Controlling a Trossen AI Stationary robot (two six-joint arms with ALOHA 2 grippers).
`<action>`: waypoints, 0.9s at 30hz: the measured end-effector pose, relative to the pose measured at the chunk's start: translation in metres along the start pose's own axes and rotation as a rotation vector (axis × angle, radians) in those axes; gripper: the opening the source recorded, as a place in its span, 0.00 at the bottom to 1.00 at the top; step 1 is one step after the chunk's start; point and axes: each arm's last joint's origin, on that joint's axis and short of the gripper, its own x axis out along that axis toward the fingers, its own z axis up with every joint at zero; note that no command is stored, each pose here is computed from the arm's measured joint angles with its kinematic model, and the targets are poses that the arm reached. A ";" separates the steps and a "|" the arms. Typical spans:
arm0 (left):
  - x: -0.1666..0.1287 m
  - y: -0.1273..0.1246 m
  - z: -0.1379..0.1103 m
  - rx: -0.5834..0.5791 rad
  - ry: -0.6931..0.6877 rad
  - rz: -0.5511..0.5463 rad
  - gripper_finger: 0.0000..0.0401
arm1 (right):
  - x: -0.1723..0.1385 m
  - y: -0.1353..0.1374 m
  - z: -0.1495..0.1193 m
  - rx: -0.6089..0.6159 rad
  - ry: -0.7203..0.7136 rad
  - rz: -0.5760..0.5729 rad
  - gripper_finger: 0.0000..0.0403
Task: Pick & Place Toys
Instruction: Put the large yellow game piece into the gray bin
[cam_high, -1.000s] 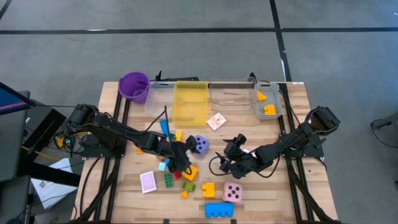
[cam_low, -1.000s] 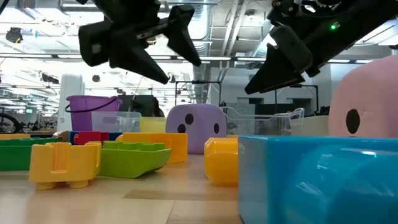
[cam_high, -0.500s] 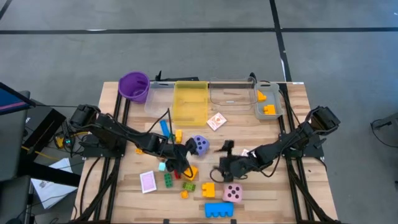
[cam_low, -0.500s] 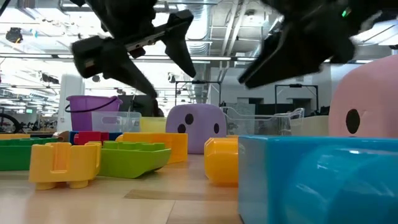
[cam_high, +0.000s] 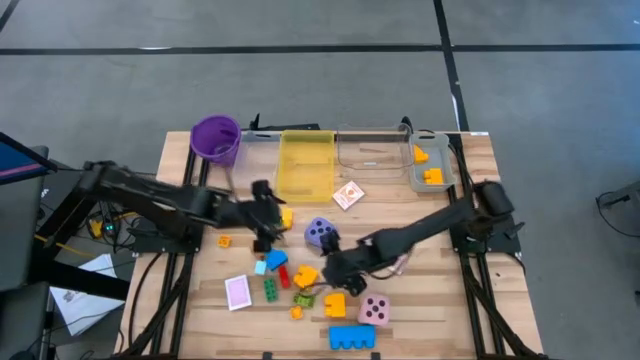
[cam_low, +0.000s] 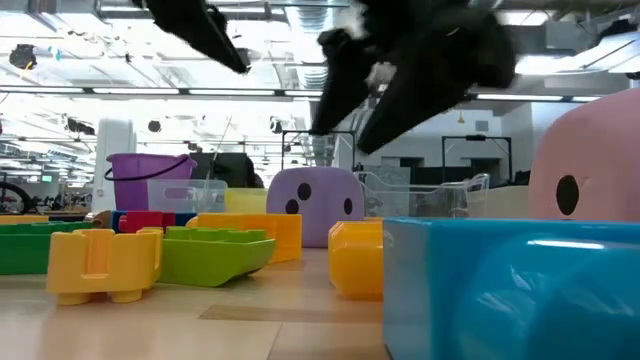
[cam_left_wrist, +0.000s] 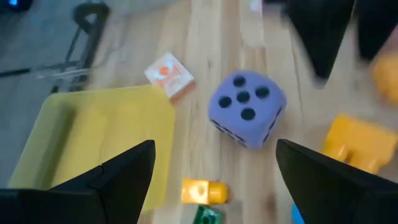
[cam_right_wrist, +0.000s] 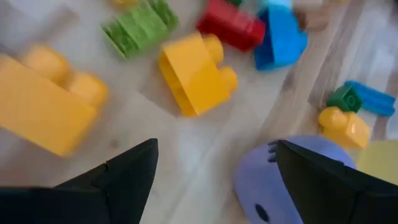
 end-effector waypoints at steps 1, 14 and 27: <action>-0.009 0.004 0.000 -0.042 -0.024 -0.001 0.81 | 0.007 -0.004 0.005 -0.018 0.011 -0.001 0.79; -0.084 0.038 -0.012 -0.287 -0.237 -0.037 0.80 | 0.061 -0.009 0.039 -0.251 0.002 0.199 0.79; -0.066 0.028 -0.017 -0.303 -0.096 -0.030 0.80 | 0.092 -0.014 0.037 -0.274 0.027 0.204 0.79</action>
